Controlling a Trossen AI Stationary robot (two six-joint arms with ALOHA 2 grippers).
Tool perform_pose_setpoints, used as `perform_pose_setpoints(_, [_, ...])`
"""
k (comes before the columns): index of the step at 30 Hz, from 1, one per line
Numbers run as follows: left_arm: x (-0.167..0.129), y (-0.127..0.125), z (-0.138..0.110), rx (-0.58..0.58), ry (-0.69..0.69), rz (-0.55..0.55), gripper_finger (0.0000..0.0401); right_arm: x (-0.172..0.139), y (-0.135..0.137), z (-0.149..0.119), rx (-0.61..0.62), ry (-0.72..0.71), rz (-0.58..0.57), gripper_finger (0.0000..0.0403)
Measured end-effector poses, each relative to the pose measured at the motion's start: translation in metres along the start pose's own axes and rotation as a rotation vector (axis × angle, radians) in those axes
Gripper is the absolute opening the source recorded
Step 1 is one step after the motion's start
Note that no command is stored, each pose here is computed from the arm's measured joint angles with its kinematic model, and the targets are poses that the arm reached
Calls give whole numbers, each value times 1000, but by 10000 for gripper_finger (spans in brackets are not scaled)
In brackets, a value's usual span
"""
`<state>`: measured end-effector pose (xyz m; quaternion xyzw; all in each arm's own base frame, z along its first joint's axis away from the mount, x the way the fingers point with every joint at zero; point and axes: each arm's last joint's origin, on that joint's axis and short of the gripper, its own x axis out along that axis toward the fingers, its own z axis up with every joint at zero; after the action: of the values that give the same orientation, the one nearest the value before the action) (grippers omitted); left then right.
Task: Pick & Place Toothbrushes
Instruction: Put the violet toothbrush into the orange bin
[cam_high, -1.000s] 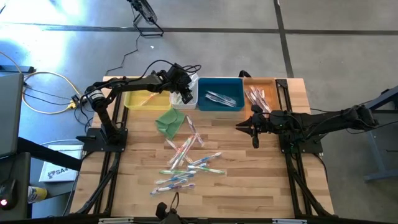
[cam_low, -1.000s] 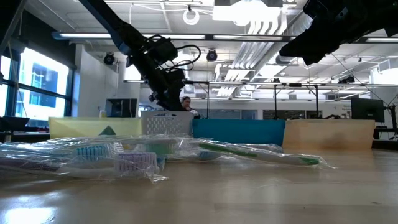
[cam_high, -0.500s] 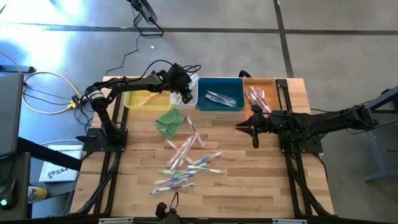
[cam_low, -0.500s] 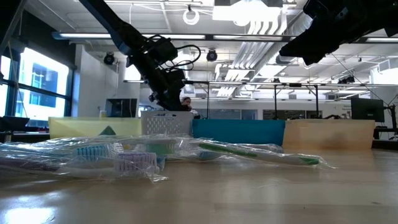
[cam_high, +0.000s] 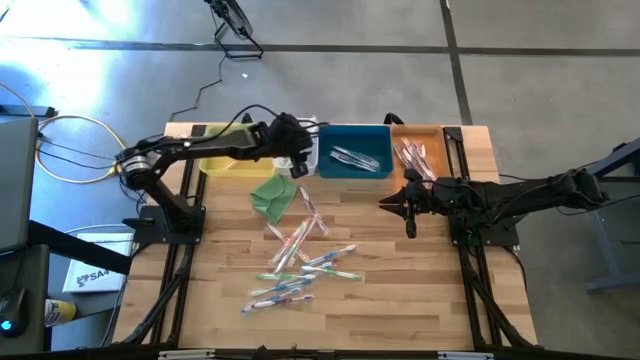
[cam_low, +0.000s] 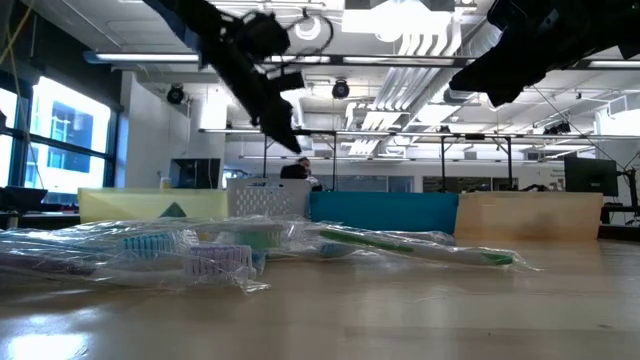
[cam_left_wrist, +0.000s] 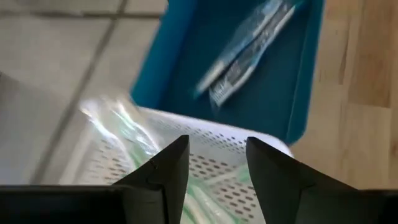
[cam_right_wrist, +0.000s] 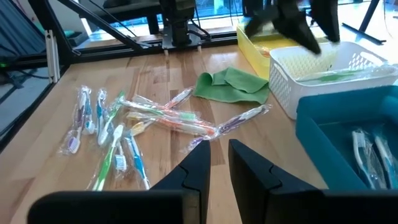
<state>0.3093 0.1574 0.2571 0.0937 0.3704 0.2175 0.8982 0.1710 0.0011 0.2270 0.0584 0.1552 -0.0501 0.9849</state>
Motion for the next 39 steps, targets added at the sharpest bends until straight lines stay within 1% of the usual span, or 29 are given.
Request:
perform_pose_setpoints(2, [-13,-4,6,18,-22,17,155,0,0,-1,15,6,0,50])
perform_pose_setpoints(4, [-27,-8,8,34,-17,-2,155,0,0,-1,23,11,-1,50])
perform_pose_setpoints(7, [-42,-24,11,74,-9,-47,155,0,0,-3,22,31,-3,50])
perform_pose_setpoints(12, [-55,-67,15,155,5,-153,155,0,0,-3,22,30,-3,50])
perform_pose_setpoints(17, [-71,-109,18,256,-24,-254,155,0,0,-3,22,30,-3,50])
perform_pose_setpoints(22, [-84,-135,17,337,-32,-318,155,0,0,-3,23,29,-2,50])
perform_pose_setpoints(25, [-89,-146,16,403,-46,-343,155,0,0,-3,23,29,-2,50])
perform_pose_setpoints(27, [-92,-151,16,421,-55,-354,155,0,0,-3,23,29,-2,50])
perform_pose_setpoints(31, [-96,-157,16,436,-66,-368,155,0,0,-3,23,28,-2,50])
perform_pose_setpoints(39, [-95,-157,19,421,-98,-361,155,0,0,-3,21,29,-2,50])
